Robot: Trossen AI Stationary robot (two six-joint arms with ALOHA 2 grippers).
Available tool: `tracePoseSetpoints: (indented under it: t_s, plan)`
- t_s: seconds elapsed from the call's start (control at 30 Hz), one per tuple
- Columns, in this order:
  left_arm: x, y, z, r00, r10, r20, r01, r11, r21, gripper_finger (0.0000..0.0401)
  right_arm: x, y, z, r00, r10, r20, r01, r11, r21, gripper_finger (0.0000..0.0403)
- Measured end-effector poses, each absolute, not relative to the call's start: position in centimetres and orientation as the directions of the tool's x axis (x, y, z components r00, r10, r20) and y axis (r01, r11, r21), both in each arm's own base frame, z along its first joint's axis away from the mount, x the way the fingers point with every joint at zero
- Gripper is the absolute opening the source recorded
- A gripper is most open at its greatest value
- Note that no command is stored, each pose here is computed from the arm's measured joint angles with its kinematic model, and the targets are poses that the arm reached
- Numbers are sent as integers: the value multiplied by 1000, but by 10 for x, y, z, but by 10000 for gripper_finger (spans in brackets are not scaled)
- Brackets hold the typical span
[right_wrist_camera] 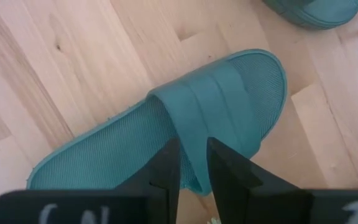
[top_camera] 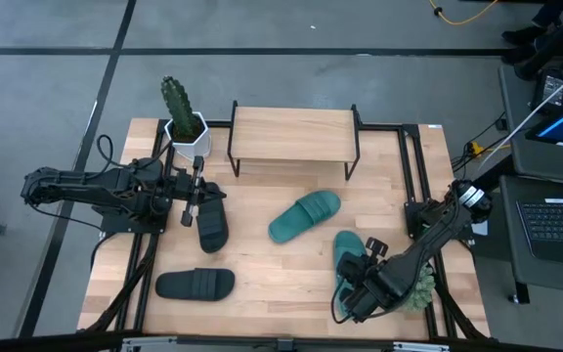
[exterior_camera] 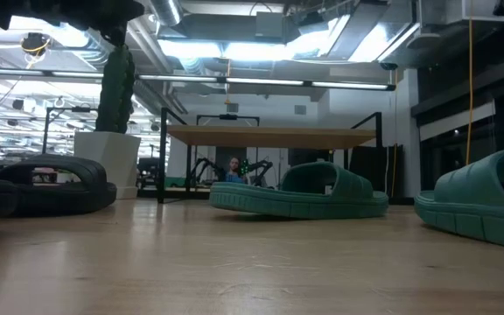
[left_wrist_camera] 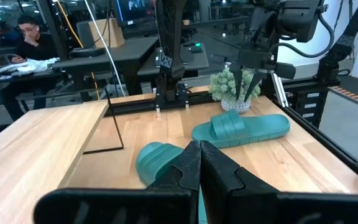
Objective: Pick and place slides into the shelf
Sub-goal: Put the green slipper on the shelf
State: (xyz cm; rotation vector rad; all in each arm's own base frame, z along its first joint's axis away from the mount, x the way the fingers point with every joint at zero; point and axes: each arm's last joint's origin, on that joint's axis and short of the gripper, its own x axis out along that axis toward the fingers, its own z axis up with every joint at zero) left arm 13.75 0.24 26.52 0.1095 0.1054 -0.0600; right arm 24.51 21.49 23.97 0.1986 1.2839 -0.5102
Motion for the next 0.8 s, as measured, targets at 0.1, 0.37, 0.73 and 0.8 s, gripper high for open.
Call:
tracePoseSetpoints:
  t_s: [0.1,0.37,0.73,0.8]
  plan:
    - [137,2,265,993,-54,-108,66,992,106,0,245,215,240,191,-252,-949,469,872,-137,80]
    - [137,2,265,993,-54,-108,65,992,106,0,245,215,240,191,-252,-949,469,873,-137,81]
    - [138,2,265,993,-54,-109,65,992,104,0,245,216,239,174,-231,-957,458,880,-129,81]
    - [138,2,265,993,-54,-108,65,992,104,0,245,216,239,177,-228,-957,415,899,-137,81]
